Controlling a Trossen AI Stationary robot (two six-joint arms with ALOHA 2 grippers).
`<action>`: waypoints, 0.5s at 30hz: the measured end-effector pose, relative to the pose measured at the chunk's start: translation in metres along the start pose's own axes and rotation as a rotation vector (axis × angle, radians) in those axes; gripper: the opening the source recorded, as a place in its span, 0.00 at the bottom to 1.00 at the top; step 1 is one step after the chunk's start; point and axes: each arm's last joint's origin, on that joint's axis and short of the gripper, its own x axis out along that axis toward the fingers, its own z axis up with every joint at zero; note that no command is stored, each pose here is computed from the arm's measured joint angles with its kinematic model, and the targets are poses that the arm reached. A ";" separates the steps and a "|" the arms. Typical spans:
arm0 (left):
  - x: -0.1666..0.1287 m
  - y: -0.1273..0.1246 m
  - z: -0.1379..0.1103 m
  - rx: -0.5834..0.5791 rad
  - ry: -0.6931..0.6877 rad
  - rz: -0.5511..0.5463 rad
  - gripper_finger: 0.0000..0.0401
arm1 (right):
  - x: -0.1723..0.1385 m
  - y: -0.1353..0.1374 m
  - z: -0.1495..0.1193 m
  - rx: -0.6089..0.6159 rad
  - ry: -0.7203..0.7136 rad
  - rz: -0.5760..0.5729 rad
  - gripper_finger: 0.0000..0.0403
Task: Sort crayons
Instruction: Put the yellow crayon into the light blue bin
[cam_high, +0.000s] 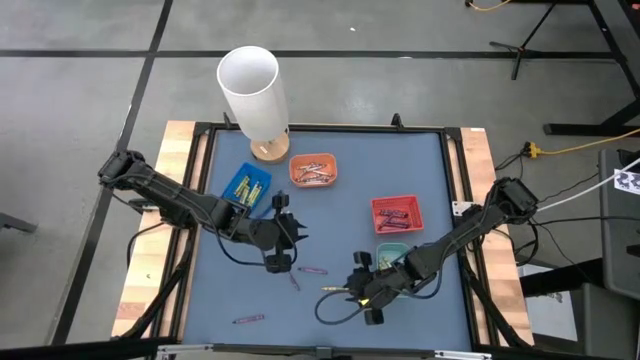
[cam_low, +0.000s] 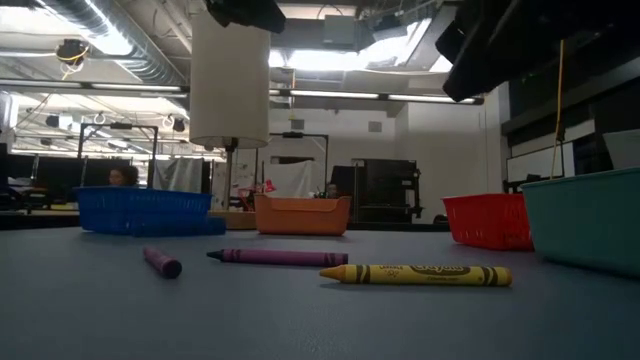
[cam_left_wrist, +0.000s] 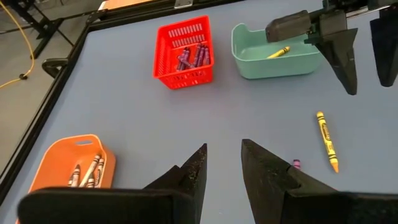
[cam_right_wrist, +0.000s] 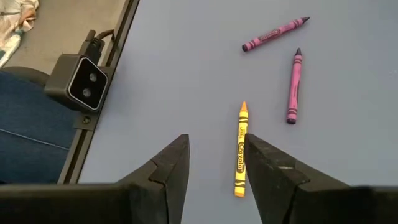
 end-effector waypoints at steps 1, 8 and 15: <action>0.000 0.000 0.000 0.000 0.000 0.000 0.21 | 0.000 0.000 0.000 -0.001 0.005 -0.001 0.38; 0.000 0.000 0.000 0.007 0.001 0.000 0.21 | 0.002 -0.004 -0.012 -0.096 0.114 -0.040 0.38; 0.001 0.000 -0.001 0.013 0.011 0.002 0.21 | 0.011 -0.004 -0.013 -0.137 0.100 -0.060 0.38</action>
